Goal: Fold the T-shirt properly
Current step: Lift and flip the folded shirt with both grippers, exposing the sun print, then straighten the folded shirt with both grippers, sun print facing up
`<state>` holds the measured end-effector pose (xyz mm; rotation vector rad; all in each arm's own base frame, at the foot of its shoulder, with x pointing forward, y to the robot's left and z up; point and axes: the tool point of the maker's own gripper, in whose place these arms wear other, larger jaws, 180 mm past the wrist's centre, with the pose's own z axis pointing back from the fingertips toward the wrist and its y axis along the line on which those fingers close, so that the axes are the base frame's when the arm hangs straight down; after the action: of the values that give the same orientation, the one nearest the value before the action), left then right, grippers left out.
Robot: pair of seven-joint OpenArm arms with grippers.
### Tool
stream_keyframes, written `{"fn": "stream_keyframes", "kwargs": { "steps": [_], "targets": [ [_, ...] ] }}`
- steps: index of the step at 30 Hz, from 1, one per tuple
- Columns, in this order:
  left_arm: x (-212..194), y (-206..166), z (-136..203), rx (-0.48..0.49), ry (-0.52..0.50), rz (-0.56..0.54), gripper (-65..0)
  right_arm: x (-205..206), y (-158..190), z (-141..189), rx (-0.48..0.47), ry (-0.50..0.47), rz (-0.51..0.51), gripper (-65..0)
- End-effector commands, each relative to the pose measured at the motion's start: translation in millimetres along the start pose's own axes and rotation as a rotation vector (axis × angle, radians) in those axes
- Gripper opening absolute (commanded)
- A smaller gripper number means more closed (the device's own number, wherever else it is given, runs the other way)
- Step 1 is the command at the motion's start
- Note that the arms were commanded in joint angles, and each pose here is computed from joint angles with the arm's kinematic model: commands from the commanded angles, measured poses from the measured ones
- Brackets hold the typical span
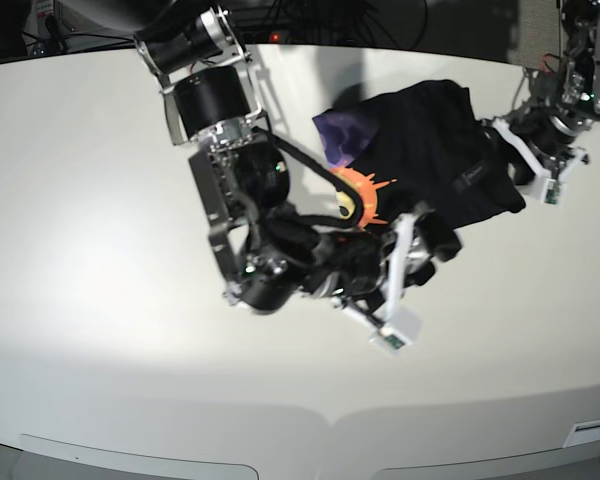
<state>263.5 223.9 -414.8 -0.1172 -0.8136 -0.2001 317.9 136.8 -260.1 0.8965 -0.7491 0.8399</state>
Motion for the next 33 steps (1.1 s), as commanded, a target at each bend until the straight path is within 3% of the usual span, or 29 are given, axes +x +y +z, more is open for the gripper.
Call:
{"fn": "stream_keyframes", "kwargs": {
  "steps": [1,8,15,18,20,23,24,33],
  "targets": [
    [25.9,3.7,5.3,0.001,-0.069,-0.027,-42.0,26.5,-1.4,8.3,0.0,-0.083,0.02,-36.4],
    [44.9,8.5,13.1,0.043,-0.096,-0.138,-42.0,-1.3,-54.5,49.1,-0.139,-0.033,-0.015,-36.4],
    [58.0,66.5,27.7,0.362,-0.122,-0.193,-42.0,-19.7,-68.6,62.6,-0.18,0.013,-0.019,-36.4],
    [70.6,85.9,42.0,0.497,-0.161,-0.157,-42.0,-19.3,-68.3,62.3,-0.18,0.007,-0.019,-36.4],
    [71.2,79.2,42.4,0.468,-0.164,-0.101,-46.9,-16.3,-66.9,60.9,-0.175,-0.007,-0.019,-41.2],
    [68.0,54.2,41.4,0.354,-0.178,0.013,-63.9,-9.2,-63.4,56.9,-0.166,-0.039,-0.017,-57.6],
    [66.4,44.4,42.7,0.324,-0.183,0.042,-65.0,-7.4,-63.1,56.0,-0.164,-0.05,-0.019,-63.8],
    [18.8,-42.5,66.5,0.178,-0.14,0.194,-65.0,-21.5,-82.6,30.8,-0.238,-0.056,0.02,-65.0]
  ]
}}
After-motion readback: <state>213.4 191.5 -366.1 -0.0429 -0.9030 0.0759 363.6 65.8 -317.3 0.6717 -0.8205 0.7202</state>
